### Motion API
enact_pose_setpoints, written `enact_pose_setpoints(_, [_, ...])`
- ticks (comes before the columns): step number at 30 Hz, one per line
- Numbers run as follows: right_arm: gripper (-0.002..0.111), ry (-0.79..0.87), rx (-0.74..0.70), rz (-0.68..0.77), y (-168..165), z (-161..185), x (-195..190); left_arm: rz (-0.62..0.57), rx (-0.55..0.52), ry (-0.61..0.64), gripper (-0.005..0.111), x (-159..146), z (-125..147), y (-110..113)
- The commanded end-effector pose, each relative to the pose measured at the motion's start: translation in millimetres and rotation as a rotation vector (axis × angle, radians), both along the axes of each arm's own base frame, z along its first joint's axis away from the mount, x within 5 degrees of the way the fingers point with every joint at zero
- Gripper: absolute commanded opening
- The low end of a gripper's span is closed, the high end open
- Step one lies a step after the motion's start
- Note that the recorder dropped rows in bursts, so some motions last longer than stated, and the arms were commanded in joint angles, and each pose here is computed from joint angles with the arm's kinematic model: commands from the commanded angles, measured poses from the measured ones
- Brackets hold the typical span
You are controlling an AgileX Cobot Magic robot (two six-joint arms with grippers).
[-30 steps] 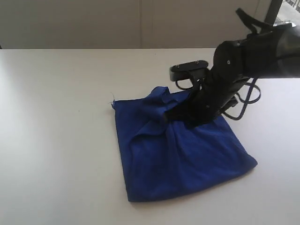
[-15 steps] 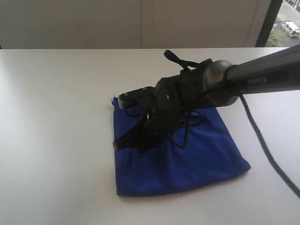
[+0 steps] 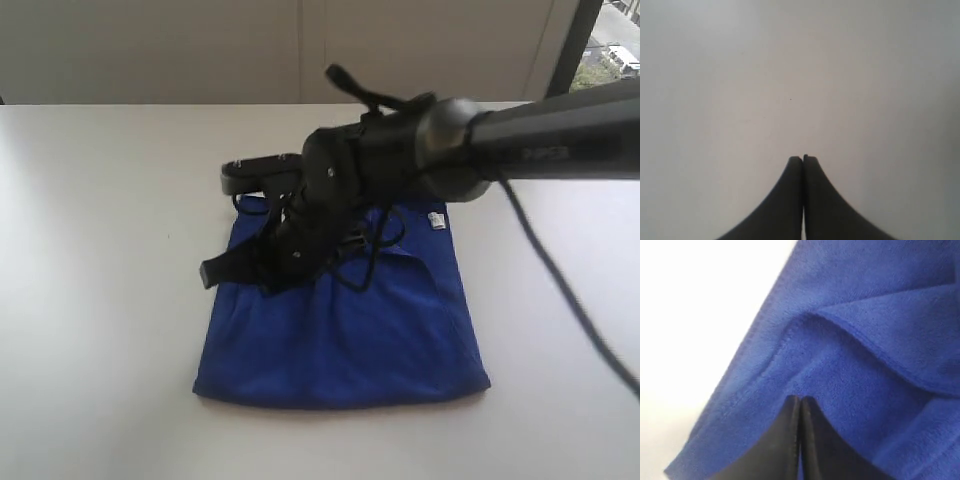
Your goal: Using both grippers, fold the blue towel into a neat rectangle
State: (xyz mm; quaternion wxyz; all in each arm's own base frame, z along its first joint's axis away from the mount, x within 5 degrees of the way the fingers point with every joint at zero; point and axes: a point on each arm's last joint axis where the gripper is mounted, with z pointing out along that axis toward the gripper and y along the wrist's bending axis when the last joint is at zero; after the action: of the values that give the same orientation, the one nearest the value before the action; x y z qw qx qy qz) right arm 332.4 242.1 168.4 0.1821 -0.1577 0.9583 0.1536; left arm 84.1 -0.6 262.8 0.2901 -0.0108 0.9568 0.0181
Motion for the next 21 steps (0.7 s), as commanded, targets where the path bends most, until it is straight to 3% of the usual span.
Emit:
enact_pose_setpoints(1, [0.0,-0.074,0.017,-0.051,-33,36,-1,0.001,-0.001,0.007,0.0,-1,-2,0])
enact_pose_setpoints(9, [0.0,-0.074,-0.001,-0.177,-101,46,-20,0.0,-0.002,0.005,0.0,-1,-2,0])
enact_pose_setpoints(17, [0.0,-0.043,-0.054,-0.266,-153,32,-15,0.002,-0.002,0.001,0.0,-1,-2,0])
enact_pose_setpoints(19, [0.0,-0.071,-0.069,-0.28,-161,27,-14,-0.006,-0.061,-0.041,0.0,2,0,-5])
enact_pose_setpoints(21, [0.0,-0.101,-0.08,-0.286,-166,25,-12,-0.156,-0.244,-0.099,0.0,16,4,-27])
